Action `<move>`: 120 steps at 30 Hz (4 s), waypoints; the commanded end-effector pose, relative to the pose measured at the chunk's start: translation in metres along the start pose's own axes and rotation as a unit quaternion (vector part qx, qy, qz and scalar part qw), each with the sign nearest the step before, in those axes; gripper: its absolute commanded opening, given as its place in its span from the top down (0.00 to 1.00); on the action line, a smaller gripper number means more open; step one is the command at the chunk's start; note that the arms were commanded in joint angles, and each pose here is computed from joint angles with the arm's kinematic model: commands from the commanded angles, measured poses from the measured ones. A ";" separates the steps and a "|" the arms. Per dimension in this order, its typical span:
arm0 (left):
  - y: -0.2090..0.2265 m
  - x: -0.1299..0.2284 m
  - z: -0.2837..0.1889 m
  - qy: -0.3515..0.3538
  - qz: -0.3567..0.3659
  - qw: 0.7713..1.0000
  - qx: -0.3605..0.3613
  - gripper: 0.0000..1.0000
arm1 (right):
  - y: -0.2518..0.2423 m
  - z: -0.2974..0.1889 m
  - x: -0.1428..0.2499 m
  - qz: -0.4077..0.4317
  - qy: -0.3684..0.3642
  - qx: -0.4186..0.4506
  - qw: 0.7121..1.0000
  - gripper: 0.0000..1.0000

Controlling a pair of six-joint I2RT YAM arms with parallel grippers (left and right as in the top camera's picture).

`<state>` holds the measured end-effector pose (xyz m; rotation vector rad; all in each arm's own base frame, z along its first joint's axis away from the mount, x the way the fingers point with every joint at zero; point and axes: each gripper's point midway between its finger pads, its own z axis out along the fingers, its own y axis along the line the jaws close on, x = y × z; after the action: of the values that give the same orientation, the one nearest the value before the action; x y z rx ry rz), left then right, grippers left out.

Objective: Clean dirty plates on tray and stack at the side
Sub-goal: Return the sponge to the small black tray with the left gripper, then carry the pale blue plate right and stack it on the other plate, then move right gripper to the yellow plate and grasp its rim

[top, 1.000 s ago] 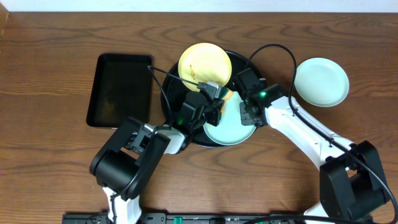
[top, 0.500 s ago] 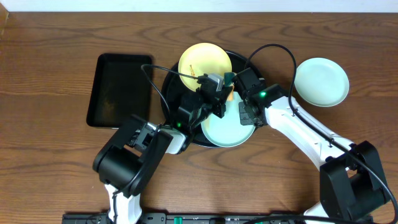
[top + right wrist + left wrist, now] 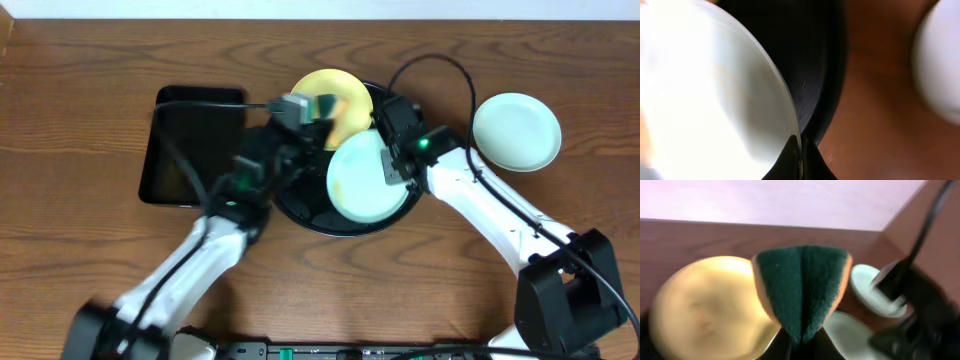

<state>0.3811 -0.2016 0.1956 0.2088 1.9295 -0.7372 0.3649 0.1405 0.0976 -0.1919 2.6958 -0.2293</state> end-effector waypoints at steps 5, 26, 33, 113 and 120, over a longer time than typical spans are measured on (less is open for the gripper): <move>0.066 -0.025 -0.063 -0.004 -0.042 0.993 -0.108 0.92 | -0.013 -0.048 -0.064 -0.067 -0.102 0.066 0.990 0.99; 0.133 0.024 -0.108 0.085 -0.133 0.963 -0.219 0.92 | 0.033 -0.191 -0.076 -0.124 -0.323 0.349 0.871 0.99; 0.133 0.024 -0.108 0.085 -0.133 0.963 -0.219 0.92 | 0.047 -0.197 -0.070 -0.122 -0.339 0.332 0.872 0.99; 0.138 0.037 -0.104 0.107 -0.143 0.958 -0.224 0.92 | 0.028 0.094 -0.120 -0.075 -0.100 -0.227 0.966 0.46; 0.138 0.037 -0.104 0.107 -0.143 0.958 -0.224 0.91 | 0.067 0.118 -0.126 -0.065 -0.125 -0.213 0.967 0.49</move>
<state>0.3451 -0.0386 0.1370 -0.2968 2.3116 -0.4586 0.5161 0.2107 0.0369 -0.5598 2.4380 0.3655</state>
